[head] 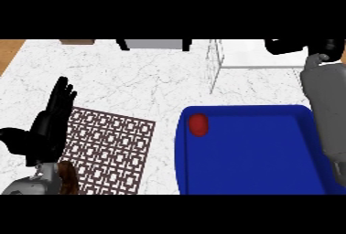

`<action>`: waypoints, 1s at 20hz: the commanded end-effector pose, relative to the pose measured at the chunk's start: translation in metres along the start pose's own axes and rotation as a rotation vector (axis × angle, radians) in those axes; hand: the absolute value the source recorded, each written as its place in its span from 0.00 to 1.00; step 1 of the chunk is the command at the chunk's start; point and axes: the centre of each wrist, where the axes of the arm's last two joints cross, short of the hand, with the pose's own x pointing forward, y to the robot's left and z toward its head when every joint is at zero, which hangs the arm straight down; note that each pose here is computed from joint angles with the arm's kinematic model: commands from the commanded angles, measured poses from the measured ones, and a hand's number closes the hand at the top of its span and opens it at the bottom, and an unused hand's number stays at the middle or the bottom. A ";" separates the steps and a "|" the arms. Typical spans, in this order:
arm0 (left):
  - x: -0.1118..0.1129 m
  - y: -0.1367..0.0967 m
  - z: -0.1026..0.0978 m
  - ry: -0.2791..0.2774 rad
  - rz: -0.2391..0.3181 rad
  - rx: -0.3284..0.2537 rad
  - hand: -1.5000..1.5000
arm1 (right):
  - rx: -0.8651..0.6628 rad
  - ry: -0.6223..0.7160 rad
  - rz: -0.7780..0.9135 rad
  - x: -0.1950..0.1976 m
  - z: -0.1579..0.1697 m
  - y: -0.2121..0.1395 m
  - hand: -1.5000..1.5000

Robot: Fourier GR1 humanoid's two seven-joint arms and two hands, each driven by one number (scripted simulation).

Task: Pick the bell pepper from the tray and place it in the tiered shelf

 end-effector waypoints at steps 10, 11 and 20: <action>0.009 -0.004 -0.005 0.016 -0.003 0.004 0.50 | 0.053 0.078 -0.177 0.003 -0.033 0.023 0.00; 0.006 0.005 -0.004 0.002 -0.006 -0.001 0.50 | 0.072 0.065 -0.197 -0.025 -0.036 0.013 0.00; -0.003 -0.001 -0.018 -0.002 -0.005 0.017 0.50 | -0.028 -0.007 -0.415 -0.013 -0.043 -0.005 0.00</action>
